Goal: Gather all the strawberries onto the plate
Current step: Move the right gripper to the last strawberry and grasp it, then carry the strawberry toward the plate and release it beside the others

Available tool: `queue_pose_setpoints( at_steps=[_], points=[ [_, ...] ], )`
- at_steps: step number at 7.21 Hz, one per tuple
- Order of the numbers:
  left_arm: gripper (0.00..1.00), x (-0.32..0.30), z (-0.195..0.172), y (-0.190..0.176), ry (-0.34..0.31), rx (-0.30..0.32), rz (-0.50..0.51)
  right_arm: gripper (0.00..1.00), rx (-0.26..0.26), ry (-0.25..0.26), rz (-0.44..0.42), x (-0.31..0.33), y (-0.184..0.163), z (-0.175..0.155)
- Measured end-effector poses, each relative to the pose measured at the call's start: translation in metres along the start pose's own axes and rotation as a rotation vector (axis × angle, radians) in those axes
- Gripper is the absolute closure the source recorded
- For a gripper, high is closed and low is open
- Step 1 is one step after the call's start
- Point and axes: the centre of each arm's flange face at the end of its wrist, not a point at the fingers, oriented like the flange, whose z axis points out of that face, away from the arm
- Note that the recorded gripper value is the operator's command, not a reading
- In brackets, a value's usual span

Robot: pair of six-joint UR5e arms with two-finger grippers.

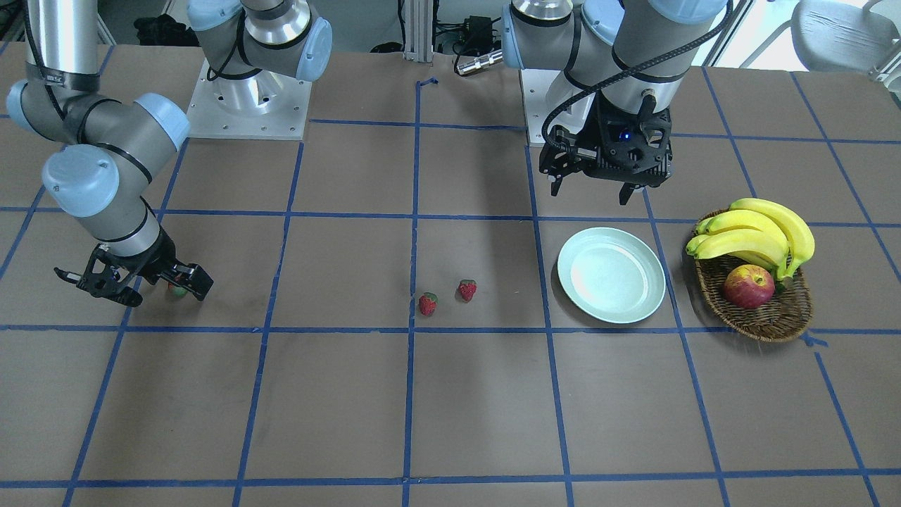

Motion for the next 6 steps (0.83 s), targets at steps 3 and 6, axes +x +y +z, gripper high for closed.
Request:
queue_pose_setpoints(
  at_steps=[3, 6],
  points=[
    [0.0, 0.0002, 0.0004, 0.0001, -0.001, -0.001, 0.001, 0.74, -0.002, -0.006, 0.002, 0.0014, 0.0005, 0.0011],
    [0.0, 0.0, 0.0007, 0.0001, 0.0, -0.002, 0.001, 0.75, 0.0, -0.01, 0.015, 0.0007, -0.0021, -0.0022]
  ],
)
